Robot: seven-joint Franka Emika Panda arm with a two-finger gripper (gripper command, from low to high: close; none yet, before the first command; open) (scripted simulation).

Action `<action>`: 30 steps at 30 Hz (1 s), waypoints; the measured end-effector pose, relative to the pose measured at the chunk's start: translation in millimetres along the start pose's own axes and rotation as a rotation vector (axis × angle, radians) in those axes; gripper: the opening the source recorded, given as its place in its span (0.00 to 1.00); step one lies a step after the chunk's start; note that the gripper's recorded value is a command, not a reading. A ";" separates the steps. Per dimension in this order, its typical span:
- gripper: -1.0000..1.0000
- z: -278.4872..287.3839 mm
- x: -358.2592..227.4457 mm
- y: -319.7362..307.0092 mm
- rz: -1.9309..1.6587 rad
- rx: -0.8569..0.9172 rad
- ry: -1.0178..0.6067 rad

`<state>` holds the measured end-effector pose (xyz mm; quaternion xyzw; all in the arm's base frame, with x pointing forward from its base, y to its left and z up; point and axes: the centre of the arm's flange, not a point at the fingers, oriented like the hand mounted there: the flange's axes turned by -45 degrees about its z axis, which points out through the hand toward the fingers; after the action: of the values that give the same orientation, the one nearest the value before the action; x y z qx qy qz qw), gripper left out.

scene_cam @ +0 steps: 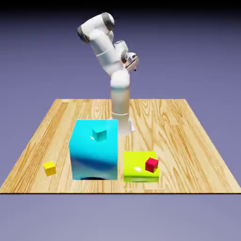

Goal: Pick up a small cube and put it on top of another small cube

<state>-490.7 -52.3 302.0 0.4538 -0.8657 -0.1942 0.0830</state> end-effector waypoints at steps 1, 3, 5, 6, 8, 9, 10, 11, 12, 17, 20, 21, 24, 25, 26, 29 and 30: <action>0.50 -4.6 26.2 -22.7 -0.081 0.013 0.025; 0.50 -16.0 73.7 -73.2 -0.243 0.039 0.075; 0.50 -30.3 113.8 -129.9 -0.405 0.063 0.124; 0.50 -38.4 130.7 -160.1 -0.487 0.074 0.149; 0.50 -56.2 157.9 -224.0 -0.651 0.097 0.196; 0.50 -65.8 168.0 -257.2 -0.733 0.108 0.220; 0.50 -75.8 175.6 -291.1 -0.816 0.118 0.243; 0.50 -86.1 180.7 -325.6 -0.898 0.129 0.266; 0.50 -96.6 183.2 -360.3 -0.981 0.139 0.288; 0.50 -150.7 156.8 -533.2 -1.397 0.189 0.396; 0.50 -181.8 110.1 -629.8 -1.649 0.217 0.456; 0.50 -191.5 89.7 -659.8 -1.733 0.227 0.475; 0.50 -217.9 15.2 -740.8 -1.987 0.257 0.529; 0.50 -225.6 -13.6 -764.4 -2.072 0.267 0.546; 0.50 -232.7 -44.3 -785.9 -2.157 0.277 0.562; 0.50 -249.6 -145.6 -837.7 -2.413 0.309 0.606; 0.50 -253.7 -181.9 -850.3 -2.498 0.320 0.619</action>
<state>335.6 -405.7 189.0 0.9800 0.1826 0.0777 -0.0125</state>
